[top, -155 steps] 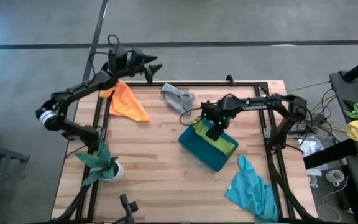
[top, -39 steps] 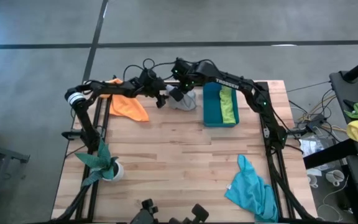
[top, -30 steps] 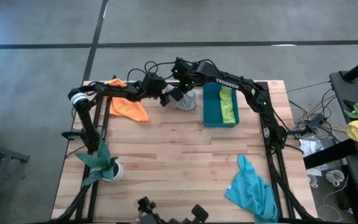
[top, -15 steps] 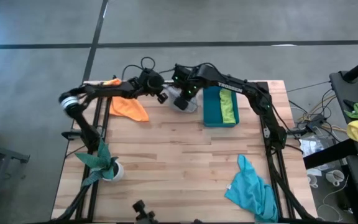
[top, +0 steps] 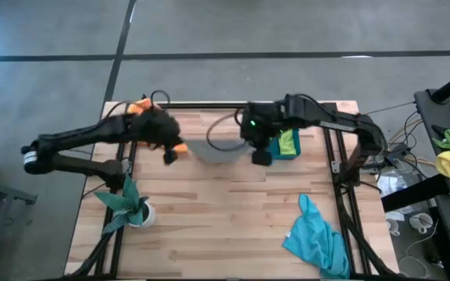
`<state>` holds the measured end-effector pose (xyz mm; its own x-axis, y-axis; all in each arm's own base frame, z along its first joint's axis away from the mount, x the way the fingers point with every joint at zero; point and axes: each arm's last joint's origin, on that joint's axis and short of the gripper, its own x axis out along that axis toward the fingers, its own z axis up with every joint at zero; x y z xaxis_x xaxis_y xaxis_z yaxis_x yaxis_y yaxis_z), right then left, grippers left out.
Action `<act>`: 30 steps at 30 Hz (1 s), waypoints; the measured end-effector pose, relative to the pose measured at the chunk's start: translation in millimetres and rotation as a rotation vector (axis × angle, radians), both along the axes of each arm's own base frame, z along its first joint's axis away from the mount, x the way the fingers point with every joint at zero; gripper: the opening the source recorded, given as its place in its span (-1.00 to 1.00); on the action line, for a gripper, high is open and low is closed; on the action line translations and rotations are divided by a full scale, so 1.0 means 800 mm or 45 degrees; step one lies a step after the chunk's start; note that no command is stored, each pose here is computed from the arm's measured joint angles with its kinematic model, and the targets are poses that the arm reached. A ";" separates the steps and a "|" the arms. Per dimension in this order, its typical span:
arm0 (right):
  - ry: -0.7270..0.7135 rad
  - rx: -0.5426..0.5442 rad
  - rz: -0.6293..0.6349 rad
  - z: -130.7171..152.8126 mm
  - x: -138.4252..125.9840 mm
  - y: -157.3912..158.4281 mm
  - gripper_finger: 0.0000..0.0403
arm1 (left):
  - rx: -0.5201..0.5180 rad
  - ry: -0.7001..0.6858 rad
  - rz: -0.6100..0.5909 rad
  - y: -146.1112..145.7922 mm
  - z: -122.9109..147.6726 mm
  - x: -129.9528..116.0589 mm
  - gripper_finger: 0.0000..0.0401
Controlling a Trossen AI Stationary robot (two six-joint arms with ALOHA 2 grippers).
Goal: Roll microfiber towels into tight, uniform cylinder then place into a basket
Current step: Roll the gray towel
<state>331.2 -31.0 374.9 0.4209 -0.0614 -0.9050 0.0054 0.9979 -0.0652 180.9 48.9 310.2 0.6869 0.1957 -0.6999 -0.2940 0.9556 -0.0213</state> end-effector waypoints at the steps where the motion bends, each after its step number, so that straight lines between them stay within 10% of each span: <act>1: -0.003 0.004 0.016 -0.003 -0.005 0.009 -0.96 | -0.033 0.000 -0.010 -0.010 0.001 -0.004 -1.00; 12: -0.179 0.061 0.008 -0.045 -0.019 0.046 -0.96 | -0.211 -0.049 -0.015 -0.050 0.005 -0.006 -1.00; 18: -0.171 -0.287 0.088 -0.071 -0.010 0.003 -0.96 | -0.020 0.059 -0.028 -0.017 -0.001 0.016 -1.00; 24: -0.247 -0.533 0.072 -0.025 -0.021 -0.026 -0.96 | 0.060 0.158 -0.053 0.017 0.057 0.004 -1.00; 30: -0.332 -0.448 0.034 0.008 -0.042 -0.003 -0.96 | -0.014 0.150 -0.116 -0.011 0.089 0.002 -1.00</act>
